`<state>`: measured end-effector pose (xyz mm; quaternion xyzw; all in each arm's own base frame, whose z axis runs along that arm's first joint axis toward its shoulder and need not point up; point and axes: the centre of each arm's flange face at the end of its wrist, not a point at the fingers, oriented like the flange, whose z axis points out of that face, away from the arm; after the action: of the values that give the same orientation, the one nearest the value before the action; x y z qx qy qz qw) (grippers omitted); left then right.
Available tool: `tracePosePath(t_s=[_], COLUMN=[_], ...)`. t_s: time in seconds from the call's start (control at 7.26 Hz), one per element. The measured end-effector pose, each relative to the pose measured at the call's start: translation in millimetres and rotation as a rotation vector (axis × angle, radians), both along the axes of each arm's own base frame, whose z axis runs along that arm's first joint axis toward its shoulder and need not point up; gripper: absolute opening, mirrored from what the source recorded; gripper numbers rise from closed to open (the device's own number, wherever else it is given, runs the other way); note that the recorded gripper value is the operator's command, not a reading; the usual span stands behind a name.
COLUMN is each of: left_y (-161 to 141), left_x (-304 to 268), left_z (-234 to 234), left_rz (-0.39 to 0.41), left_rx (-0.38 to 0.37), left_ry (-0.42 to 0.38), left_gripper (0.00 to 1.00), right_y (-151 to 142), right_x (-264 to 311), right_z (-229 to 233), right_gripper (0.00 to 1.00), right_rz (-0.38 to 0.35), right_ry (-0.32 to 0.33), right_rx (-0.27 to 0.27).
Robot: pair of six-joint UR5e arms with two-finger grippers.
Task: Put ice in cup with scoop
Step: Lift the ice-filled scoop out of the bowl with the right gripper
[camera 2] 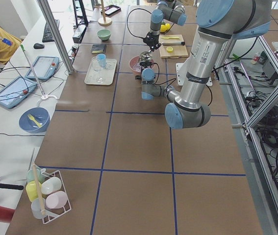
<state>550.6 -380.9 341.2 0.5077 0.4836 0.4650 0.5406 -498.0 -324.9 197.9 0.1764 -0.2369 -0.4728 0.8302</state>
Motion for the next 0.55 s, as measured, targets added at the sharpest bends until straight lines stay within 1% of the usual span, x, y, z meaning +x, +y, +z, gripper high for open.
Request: tracePosePath(t_s=[0.14, 0.28, 0.41, 0.55], left_y=[0.0, 0.0, -0.1, -0.1], left_x=[0.0, 0.0, 0.1, 0.1], left_z=[0.1, -0.2, -0.4, -0.5], left_rz=[0.000, 0.000, 0.000, 0.000], left_rx=[0.000, 0.000, 0.000, 0.000], left_ry=[0.000, 0.000, 0.001, 0.001], left_gripper=[1.00, 1.00, 1.00, 1.00], right_y=[-0.1, -3.5, -15.2, -33.1], right_x=[5.6, 13.0, 23.5, 37.4], right_z=[-0.7, -3.9, -4.4, -4.0], right_gripper=[0.00, 0.00, 0.00, 0.00], right_rz=[0.017, 0.052, 0.090, 0.129], right_ry=[-0.031, -0.054, -0.056, -0.037], right_rx=[-0.004, -0.030, -0.067, -0.102])
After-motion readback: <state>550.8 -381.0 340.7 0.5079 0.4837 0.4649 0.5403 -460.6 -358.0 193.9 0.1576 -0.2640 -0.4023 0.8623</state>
